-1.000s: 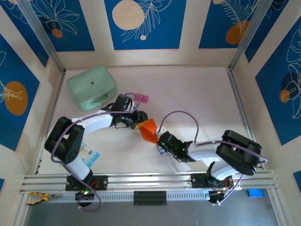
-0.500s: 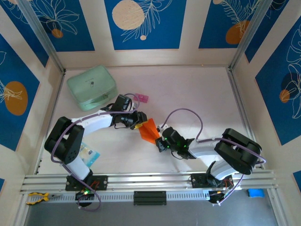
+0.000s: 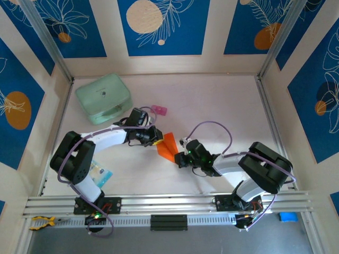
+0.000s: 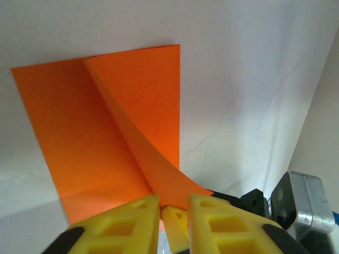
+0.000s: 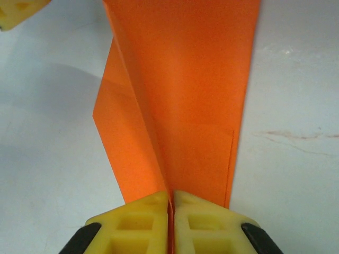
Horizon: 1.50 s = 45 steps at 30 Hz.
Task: Fold a paper plane with a square sheet of paper (pick it up from the middle)
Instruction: Fourth fold the wing at the center of the table.
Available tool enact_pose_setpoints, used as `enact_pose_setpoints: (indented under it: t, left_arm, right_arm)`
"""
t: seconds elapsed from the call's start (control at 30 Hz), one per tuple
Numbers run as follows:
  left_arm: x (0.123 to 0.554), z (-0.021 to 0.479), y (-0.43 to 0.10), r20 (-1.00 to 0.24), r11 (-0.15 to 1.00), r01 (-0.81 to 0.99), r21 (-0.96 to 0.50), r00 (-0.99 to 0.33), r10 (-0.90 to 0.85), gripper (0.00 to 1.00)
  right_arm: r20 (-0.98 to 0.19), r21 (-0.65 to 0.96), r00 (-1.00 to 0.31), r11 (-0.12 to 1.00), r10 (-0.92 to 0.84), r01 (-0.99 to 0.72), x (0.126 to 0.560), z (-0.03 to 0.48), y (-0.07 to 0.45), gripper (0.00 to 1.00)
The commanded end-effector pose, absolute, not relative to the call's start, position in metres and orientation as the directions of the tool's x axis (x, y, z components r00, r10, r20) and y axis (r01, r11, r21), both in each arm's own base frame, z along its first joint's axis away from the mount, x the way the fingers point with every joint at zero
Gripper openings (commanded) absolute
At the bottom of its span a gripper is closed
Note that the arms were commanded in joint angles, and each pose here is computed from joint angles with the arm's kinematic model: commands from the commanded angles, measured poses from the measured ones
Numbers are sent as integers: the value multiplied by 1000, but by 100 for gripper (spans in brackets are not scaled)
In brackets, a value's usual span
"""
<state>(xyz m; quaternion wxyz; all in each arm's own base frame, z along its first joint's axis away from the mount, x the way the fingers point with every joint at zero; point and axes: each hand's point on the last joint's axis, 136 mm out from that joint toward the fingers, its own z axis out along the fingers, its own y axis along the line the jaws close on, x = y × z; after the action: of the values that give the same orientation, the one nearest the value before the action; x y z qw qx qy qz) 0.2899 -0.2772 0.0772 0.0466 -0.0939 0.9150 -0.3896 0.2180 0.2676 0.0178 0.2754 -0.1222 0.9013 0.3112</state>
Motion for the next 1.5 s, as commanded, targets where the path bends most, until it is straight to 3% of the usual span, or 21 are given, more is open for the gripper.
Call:
enact_pose_setpoints:
  t: [0.0,0.17,0.63,1.47]
  left_arm:
    - [291,82,-276,-21,658,-125,-743,-978,-210,12]
    - [285,77,-281,-13,642,-119,-757,-980,-196,6]
    - [281,72,-326,-14,581,-56,-812,-993,-115,6]
    - [287,42,-334,-9,641,-77,-763,-992,-129,7]
  right_arm:
    - [-485,536,-874,776,-38,-331,204,0,263,12]
    - [-444,580,-896,763,3,-285,203,-3,263,11]
    - [-389,630,-919,746,61,-217,202,-8,255,9]
    - [-300,634,-951,760,74,-141,199,-14,249,11]
